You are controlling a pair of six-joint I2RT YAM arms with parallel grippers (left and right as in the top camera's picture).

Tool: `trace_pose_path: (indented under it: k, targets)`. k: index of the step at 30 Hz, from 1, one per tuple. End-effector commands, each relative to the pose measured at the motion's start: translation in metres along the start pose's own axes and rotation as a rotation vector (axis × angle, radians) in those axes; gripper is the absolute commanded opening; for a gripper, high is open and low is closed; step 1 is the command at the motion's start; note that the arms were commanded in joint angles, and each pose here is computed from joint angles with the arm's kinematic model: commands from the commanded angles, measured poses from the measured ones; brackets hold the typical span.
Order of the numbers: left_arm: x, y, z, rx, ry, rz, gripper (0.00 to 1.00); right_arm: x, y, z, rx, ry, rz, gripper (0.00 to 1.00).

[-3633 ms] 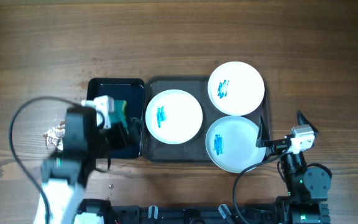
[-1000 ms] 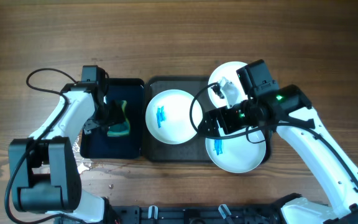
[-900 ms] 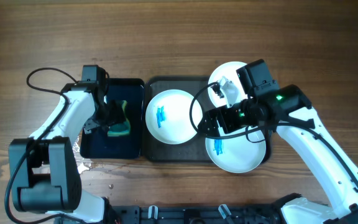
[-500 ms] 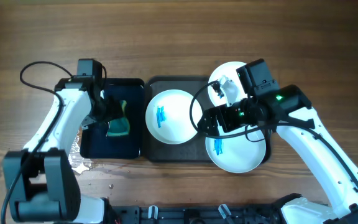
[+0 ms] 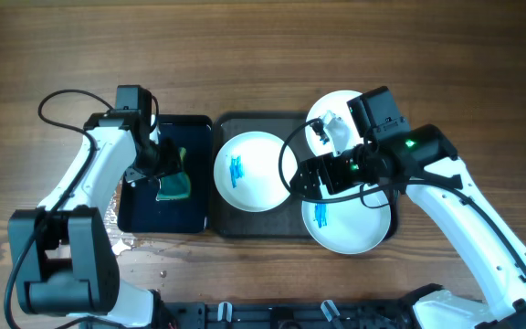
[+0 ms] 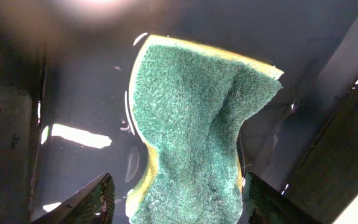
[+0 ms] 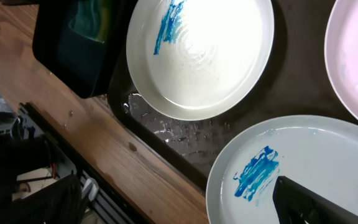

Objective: Clean dirty plates on tray and stack at the side

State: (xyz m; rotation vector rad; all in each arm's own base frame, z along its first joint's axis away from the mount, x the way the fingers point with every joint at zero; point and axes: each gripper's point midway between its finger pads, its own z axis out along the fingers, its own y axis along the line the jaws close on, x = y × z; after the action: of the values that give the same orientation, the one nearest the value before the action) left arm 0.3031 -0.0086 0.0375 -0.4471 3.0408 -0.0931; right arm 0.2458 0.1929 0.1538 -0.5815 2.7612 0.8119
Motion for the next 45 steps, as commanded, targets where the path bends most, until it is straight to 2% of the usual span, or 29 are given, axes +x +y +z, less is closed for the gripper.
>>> trace_pose_path:
  k: [1, 10, 12, 17, 19, 22, 25, 27, 28, 30, 31, 32, 33, 34, 37, 40, 45]
  targets:
    - [-0.004, -0.007, 0.002, 0.026, 0.001, 0.014, 0.6, 0.001, -0.002, 0.004, 0.008, 0.003, 0.007, 1.0]
    - [0.002, -0.031, 0.02, 0.046, 0.036, 0.081, 0.6, -0.003, -0.002, 0.004, 0.007, -0.012, -0.003, 1.0]
    - [0.002, -0.032, 0.024, 0.033, 0.038, 0.07, 0.53, -0.003, -0.002, 0.004, 0.007, -0.011, -0.002, 1.0]
    - [-0.005, -0.02, 0.024, 0.006, 0.02, 0.006, 0.49, 0.0, -0.002, 0.004, 0.008, -0.002, 0.003, 1.0]
    - [-0.007, -0.014, 0.024, 0.005, 0.019, -0.015, 0.37, 0.0, -0.002, 0.004, 0.008, -0.002, 0.003, 1.0]
    - [-0.01, -0.005, 0.023, -0.005, 0.016, -0.043, 0.34, 0.0, -0.002, 0.004, 0.007, -0.002, 0.005, 1.0]
    - [-0.014, 0.008, 0.023, -0.04, 0.001, -0.088, 0.14, 0.0, -0.001, 0.004, 0.003, -0.001, 0.006, 1.0]
    - [-0.014, 0.009, 0.023, -0.04, 0.004, -0.09, 0.08, 0.0, -0.001, 0.004, 0.004, 0.0, 0.006, 1.0]
    - [-0.013, 0.008, 0.023, -0.04, 0.006, -0.09, 0.1, 0.0, -0.001, 0.004, 0.004, 0.0, 0.006, 1.0]
    - [-0.011, 0.005, 0.023, -0.02, 0.017, -0.09, 0.07, 0.0, -0.001, 0.004, 0.004, -0.001, 0.006, 1.0]
    - [-0.011, 0.003, 0.023, -0.011, 0.02, -0.09, 0.09, 0.0, -0.001, 0.004, 0.004, -0.001, 0.006, 1.0]
    - [-0.011, 0.001, 0.023, 0.003, 0.02, -0.086, 0.27, 0.0, -0.001, 0.004, 0.004, -0.001, 0.006, 1.0]
    - [-0.012, 0.0, 0.023, 0.007, 0.018, -0.086, 0.2, 0.0, -0.001, 0.004, 0.004, -0.001, 0.007, 1.0]
    - [-0.012, 0.0, 0.023, 0.007, 0.018, -0.086, 0.04, 0.0, -0.001, 0.004, 0.003, -0.001, 0.017, 1.0]
    - [-0.012, -0.006, 0.021, 0.04, 0.019, -0.085, 0.04, -0.001, -0.002, 0.004, 0.005, -0.004, 0.111, 1.0]
    - [-0.019, -0.022, -0.003, 0.106, -0.029, -0.061, 0.04, -0.005, -0.001, 0.003, 0.002, -0.021, 0.108, 1.0]
    - [-0.031, -0.04, -0.073, 0.052, -0.286, 0.036, 0.04, -0.006, -0.001, 0.003, 0.001, -0.025, 0.106, 1.0]
